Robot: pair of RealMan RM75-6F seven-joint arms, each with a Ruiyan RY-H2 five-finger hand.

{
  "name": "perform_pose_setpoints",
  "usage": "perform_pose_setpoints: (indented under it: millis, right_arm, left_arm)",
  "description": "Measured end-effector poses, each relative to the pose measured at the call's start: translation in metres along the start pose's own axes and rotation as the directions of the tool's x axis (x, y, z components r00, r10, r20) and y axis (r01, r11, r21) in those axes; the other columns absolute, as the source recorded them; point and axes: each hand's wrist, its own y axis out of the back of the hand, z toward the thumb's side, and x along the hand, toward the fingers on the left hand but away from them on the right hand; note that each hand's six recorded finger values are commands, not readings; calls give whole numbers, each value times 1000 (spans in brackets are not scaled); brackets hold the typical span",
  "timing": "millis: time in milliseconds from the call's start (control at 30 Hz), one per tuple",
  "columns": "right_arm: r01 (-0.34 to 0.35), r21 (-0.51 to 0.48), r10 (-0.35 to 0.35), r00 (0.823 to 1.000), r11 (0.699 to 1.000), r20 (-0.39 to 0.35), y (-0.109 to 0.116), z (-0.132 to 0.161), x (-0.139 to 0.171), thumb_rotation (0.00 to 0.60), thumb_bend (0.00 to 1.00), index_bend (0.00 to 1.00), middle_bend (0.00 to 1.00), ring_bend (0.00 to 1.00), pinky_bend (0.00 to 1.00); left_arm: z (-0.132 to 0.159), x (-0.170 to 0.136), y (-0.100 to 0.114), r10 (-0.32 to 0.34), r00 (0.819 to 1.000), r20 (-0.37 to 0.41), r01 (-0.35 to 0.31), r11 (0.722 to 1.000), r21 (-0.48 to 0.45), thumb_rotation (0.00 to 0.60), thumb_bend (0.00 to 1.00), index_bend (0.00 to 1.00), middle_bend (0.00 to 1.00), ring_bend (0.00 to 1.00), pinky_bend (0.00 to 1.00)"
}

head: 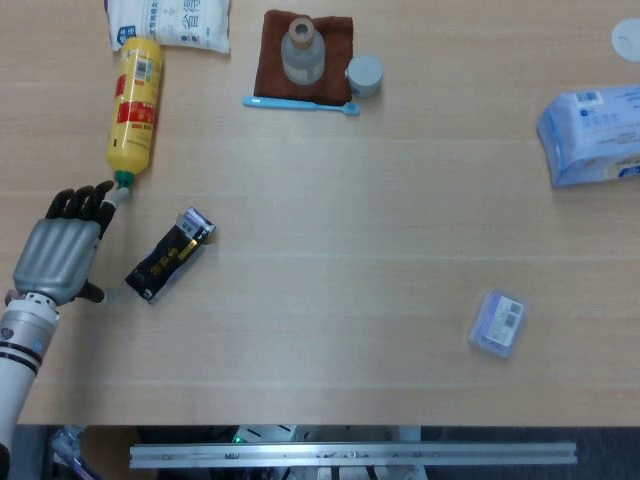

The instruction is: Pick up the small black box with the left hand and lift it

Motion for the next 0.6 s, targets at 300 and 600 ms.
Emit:
perform_pose_setpoints:
  millis: [300,600]
  right_arm:
    - [-15,-3,15,1000,1000,18,-6,-5,5,600,416,406,285,240,358]
    - [-14,-11,14,999,1000,36,-5,-10,10,600,416,406,285,240,358]
  left_arm:
    - [15,16,-3,-18,999,33,17,1000,11,600,0,0,0,0,54]
    - [21,23,-21,-68,997,43,67,998,9,600,0,0,0,0,54]
